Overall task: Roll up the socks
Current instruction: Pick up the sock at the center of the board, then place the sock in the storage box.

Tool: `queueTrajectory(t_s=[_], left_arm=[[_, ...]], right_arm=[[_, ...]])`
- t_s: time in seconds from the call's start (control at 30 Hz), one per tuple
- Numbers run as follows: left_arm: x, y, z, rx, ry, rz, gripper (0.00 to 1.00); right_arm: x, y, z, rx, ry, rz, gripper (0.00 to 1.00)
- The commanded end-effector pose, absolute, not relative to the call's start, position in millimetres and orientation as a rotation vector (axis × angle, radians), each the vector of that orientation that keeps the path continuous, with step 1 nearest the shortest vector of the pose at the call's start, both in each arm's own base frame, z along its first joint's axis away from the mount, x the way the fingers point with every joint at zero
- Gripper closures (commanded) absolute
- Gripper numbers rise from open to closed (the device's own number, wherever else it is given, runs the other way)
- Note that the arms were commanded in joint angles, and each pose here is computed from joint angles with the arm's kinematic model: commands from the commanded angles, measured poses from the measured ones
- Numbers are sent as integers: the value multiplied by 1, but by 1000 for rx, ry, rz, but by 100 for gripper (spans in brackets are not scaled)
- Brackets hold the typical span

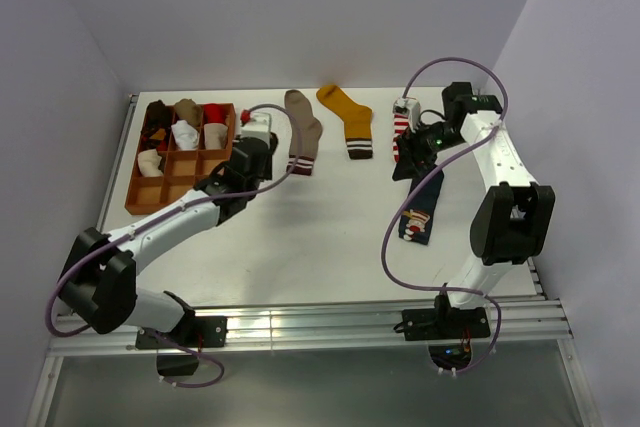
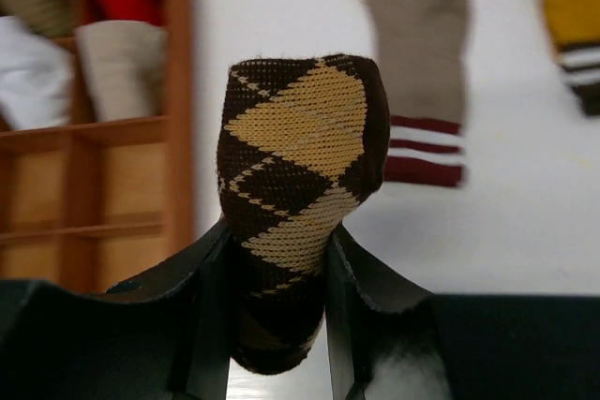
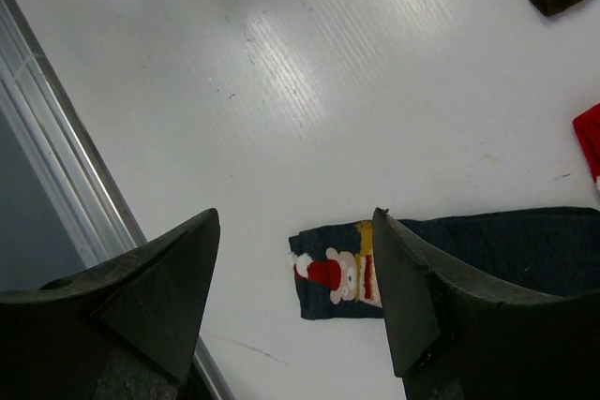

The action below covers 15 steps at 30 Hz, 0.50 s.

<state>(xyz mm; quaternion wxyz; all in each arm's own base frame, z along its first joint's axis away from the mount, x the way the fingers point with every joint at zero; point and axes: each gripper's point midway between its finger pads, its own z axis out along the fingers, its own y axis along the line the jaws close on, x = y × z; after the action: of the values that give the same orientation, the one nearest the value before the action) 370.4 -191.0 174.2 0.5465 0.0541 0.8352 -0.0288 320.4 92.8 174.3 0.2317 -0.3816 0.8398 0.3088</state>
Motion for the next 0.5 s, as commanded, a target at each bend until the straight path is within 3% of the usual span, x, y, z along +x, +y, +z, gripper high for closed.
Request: queueTrajectory(t_s=[0.0,0.3,0.47], left_arm=[[385,-127,214,-57,1892,156,100],[396,11,226,-413,1774,684,100],[411,43,203,-427,1857,860,100]], right_arm=[[332,96,195,-1035,2245,848,27],[331,102,198,-1042,2216,902,27],[329,105,195,-1039,2219,937,27]])
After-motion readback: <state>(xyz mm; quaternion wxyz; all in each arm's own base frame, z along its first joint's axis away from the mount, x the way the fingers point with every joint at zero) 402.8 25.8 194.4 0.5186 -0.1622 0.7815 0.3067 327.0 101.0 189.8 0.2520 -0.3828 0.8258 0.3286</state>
